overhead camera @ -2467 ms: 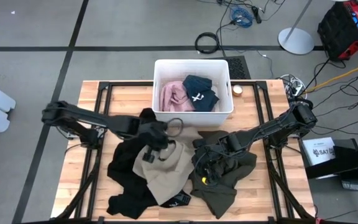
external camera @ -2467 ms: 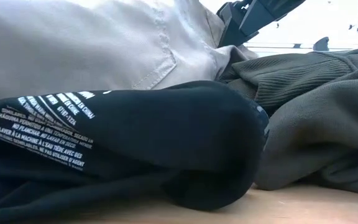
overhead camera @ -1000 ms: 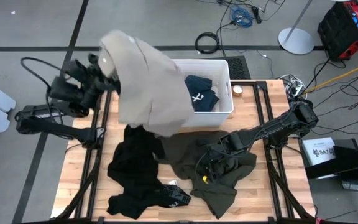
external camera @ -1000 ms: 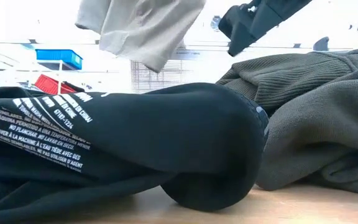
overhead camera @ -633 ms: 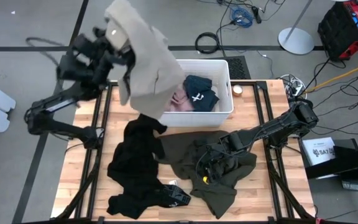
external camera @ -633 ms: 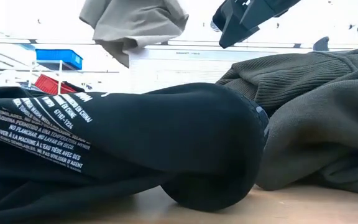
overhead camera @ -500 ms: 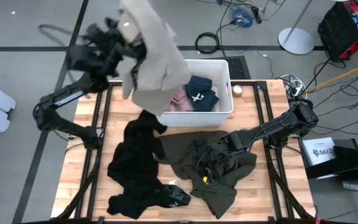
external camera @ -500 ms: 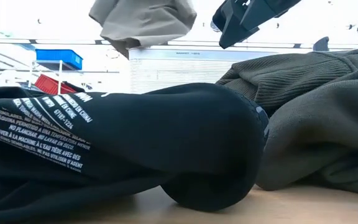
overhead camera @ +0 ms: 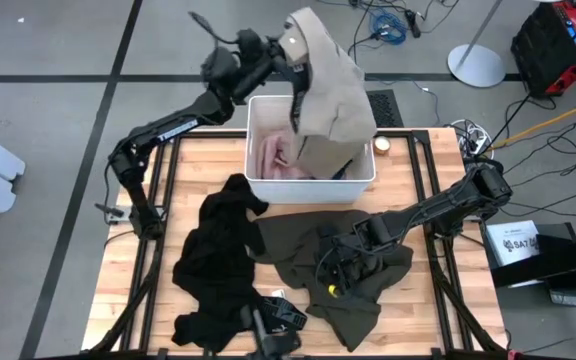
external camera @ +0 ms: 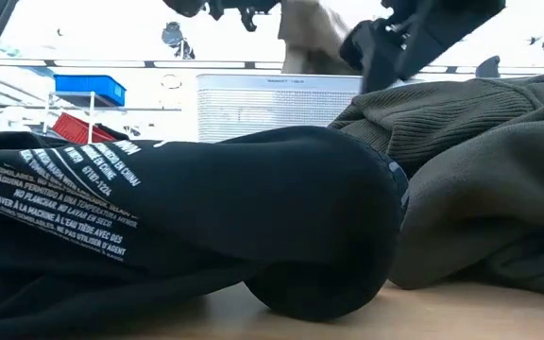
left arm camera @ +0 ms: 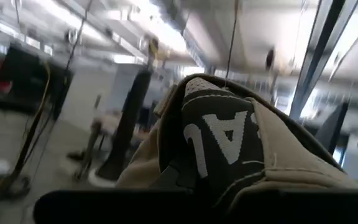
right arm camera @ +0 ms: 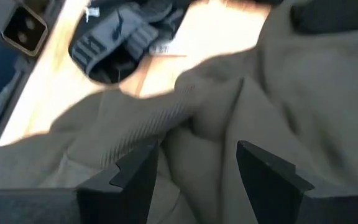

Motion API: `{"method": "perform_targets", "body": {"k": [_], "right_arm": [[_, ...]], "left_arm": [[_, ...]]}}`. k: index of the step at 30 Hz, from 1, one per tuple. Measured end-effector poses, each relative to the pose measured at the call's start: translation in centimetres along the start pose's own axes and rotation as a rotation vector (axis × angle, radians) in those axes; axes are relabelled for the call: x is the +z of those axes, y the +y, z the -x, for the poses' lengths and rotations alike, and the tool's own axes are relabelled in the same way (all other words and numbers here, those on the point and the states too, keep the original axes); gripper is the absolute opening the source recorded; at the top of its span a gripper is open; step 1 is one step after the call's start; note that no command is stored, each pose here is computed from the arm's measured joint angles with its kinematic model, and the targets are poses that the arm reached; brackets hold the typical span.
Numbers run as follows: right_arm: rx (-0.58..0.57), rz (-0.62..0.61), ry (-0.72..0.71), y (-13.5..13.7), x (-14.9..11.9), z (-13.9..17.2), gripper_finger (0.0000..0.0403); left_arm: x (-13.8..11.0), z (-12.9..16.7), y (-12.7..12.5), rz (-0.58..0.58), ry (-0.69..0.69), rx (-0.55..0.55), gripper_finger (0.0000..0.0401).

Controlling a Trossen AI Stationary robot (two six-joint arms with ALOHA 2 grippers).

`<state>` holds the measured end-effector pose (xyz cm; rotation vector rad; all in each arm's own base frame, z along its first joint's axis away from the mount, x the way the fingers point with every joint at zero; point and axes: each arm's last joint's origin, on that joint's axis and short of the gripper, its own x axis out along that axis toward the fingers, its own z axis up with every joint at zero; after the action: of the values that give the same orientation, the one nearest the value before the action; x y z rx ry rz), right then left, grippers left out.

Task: Sort clothes
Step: Put the brown shorts into the white bin

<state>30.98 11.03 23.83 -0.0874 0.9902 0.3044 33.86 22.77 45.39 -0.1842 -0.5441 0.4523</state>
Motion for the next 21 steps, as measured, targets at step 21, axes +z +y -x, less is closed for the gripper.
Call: {"method": "perform_targets", "body": {"k": [21], "right_arm": [[0.007,-0.080,-0.013,0.1,-2.3,-2.2,0.0208]], "left_arm": [[3.4,9.5,-1.0,-0.665,0.933,0.269,0.0017]]}}
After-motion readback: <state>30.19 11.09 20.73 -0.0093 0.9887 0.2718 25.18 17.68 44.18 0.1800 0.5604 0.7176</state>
